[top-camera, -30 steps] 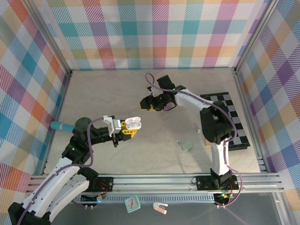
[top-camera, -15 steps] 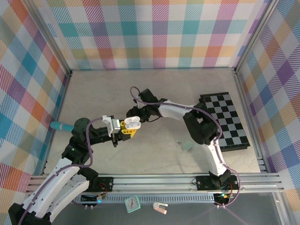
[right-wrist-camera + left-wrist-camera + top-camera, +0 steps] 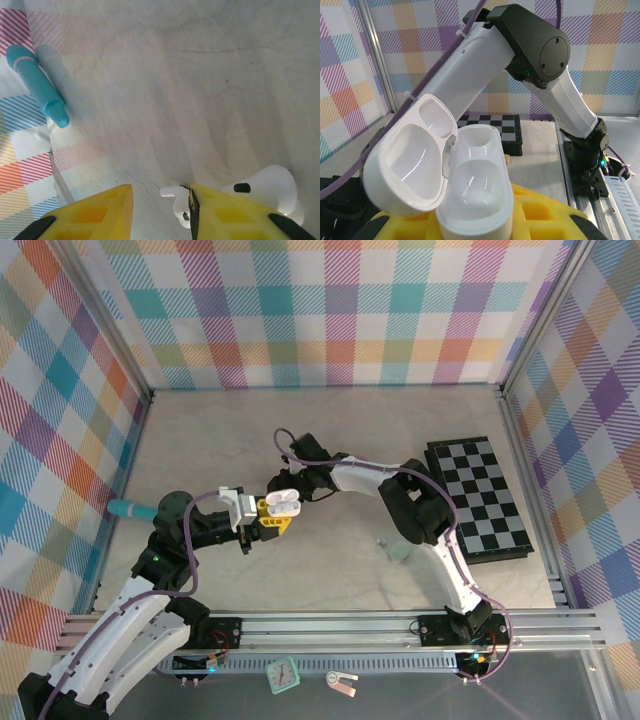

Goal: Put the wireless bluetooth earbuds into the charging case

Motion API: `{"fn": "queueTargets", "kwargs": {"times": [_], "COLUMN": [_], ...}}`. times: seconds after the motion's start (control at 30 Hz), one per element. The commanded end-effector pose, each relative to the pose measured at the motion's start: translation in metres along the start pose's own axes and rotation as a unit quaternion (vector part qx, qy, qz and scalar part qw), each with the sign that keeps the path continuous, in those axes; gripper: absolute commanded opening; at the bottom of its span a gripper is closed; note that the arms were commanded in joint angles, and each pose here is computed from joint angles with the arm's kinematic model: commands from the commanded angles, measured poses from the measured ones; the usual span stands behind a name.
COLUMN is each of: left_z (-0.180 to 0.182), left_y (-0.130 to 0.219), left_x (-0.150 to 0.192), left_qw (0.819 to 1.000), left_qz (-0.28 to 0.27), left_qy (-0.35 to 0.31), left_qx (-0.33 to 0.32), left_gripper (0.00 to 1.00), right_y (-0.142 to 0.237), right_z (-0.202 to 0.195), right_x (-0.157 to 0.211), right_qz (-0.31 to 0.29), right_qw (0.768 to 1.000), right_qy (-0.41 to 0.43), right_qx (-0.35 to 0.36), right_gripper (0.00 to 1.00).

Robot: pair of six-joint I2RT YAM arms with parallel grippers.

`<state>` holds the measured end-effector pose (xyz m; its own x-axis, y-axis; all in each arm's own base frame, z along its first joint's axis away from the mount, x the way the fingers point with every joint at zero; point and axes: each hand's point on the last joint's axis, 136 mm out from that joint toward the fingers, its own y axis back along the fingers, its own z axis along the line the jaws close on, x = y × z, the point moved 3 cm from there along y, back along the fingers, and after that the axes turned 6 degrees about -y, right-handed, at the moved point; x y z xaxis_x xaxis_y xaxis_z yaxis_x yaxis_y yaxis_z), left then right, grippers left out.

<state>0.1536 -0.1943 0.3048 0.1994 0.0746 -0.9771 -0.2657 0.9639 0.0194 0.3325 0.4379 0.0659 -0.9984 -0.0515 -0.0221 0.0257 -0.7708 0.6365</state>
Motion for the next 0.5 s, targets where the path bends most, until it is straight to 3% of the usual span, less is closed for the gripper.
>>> {"fn": "queueTargets", "kwargs": {"times": [0.0,0.23,0.47], "left_z": [-0.002,-0.002,-0.002], "left_y": [0.001,0.001,0.002], "left_x": [-0.003,-0.002,0.0], "left_qw": [1.0,1.0,1.0], "left_qz": [-0.007,-0.005,-0.003], "left_qy": [-0.013,-0.016,-0.015], "left_qx": [0.009,0.008,0.007], "left_gripper": [0.07,0.07,0.07], "right_y": [-0.012,-0.001,0.019], "right_z": [-0.012,-0.016,-0.02], "right_x": [0.004,0.004,-0.005], "right_qz": [0.016,-0.012,-0.073], "right_qw": [1.0,0.994,0.987], "right_qy": [-0.006,0.052,0.05], "right_qx": [0.023,0.093,0.135], "right_gripper": [0.37,0.38,0.41]}}
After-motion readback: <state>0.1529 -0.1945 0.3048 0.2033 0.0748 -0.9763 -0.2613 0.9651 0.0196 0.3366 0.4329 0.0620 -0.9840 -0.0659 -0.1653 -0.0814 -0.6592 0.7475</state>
